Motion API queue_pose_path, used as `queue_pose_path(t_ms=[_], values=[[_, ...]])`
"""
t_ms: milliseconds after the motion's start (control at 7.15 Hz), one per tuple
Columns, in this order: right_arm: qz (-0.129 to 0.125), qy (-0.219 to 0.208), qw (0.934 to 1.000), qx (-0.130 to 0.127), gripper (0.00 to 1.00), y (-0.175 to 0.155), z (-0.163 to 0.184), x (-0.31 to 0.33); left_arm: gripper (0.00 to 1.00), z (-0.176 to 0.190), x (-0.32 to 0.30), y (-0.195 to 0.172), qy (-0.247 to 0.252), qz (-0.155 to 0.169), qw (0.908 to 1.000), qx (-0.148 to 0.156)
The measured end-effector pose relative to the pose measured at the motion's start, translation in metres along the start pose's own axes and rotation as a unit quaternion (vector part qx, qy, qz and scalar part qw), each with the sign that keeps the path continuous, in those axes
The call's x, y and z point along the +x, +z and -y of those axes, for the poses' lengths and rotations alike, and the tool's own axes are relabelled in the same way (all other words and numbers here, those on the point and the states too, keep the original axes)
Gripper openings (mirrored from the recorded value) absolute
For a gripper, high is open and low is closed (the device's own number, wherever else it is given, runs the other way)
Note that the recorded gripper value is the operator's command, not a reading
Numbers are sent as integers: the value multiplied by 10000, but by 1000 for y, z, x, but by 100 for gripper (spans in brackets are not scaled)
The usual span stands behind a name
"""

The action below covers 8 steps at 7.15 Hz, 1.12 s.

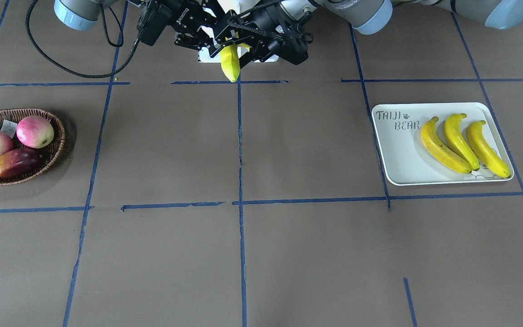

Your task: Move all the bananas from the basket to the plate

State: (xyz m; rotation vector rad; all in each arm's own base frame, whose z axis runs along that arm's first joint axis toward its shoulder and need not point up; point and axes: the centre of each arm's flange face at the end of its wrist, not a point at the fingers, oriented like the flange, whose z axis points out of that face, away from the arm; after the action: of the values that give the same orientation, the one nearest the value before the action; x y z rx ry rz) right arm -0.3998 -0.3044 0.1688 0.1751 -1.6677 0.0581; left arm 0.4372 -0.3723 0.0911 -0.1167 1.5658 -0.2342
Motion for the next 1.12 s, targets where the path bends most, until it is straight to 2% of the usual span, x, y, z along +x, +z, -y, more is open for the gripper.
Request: queue_pose_path(t_ms=[140, 699, 1118], values=[[12, 12, 10000, 4, 99, 0, 0, -1, 0, 0, 0, 0, -167, 1, 9999, -2], [154, 247, 9995, 157, 100, -7, 3, -13, 0, 3, 0, -1, -319, 5, 9995, 28], [162, 254, 9994, 155, 100, -12, 4, -13, 0, 25, 2, -15, -338, -4, 9991, 256]])
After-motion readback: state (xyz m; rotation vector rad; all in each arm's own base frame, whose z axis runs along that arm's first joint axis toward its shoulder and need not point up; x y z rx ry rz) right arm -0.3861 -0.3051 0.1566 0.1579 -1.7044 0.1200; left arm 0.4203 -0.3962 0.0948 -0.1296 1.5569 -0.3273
